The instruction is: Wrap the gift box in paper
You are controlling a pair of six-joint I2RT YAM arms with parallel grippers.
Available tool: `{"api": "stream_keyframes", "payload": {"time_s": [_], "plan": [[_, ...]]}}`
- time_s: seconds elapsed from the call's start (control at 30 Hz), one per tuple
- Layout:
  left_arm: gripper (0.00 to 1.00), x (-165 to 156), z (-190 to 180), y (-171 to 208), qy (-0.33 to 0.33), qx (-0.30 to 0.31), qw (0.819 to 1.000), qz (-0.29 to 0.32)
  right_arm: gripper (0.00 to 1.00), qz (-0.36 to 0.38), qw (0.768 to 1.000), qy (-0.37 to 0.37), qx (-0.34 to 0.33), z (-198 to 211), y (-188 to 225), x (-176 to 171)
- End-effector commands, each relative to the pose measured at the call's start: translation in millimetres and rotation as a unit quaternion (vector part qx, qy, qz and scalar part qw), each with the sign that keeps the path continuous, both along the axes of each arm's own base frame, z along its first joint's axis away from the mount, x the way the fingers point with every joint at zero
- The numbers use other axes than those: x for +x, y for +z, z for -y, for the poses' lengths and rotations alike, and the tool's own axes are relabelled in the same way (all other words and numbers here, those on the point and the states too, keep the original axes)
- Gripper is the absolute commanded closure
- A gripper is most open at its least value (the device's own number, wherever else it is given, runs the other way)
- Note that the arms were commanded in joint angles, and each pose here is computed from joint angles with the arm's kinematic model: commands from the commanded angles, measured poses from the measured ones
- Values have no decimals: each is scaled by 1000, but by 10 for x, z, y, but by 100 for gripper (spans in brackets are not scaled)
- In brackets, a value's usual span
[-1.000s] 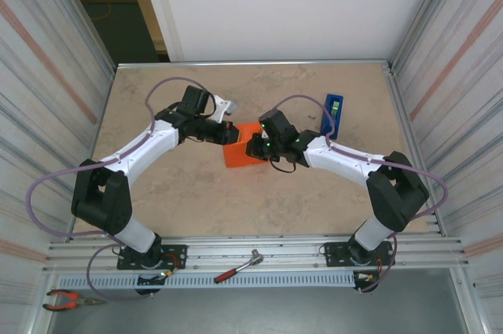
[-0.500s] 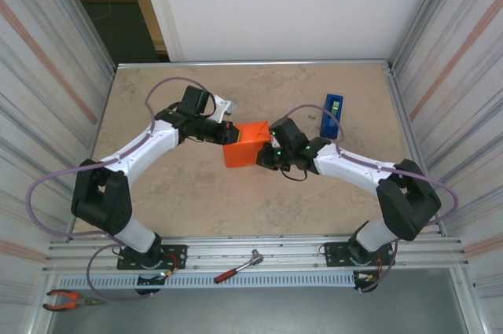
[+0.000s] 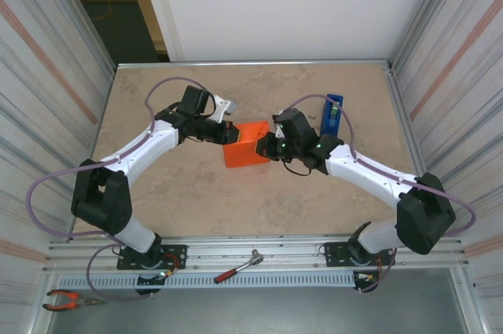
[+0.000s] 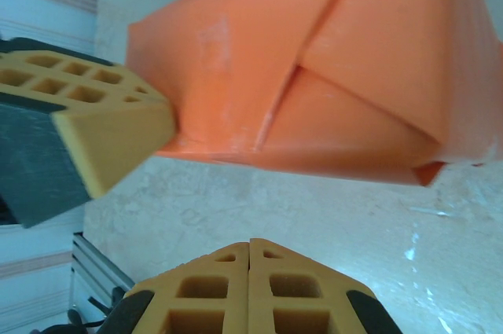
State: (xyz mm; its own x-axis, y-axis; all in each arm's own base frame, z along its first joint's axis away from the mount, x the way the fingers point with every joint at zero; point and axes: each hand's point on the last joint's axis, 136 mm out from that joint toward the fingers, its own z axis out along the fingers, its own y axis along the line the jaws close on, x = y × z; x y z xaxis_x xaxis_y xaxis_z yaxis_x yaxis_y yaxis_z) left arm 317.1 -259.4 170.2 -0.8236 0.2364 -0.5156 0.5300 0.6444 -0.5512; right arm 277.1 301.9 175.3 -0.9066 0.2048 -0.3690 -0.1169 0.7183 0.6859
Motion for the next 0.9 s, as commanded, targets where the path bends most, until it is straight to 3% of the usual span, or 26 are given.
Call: {"api": "stream_keyframes", "payload": {"time_s": [0.0, 0.87], "plan": [[100, -216, -171, -580, 5, 70, 995, -77, 100, 12, 1000, -16, 16, -104, 98, 119], [100, -236, -159, -605, 2, 72, 994, -80, 100, 18, 998, -59, 11, -224, -213, 322]]}}
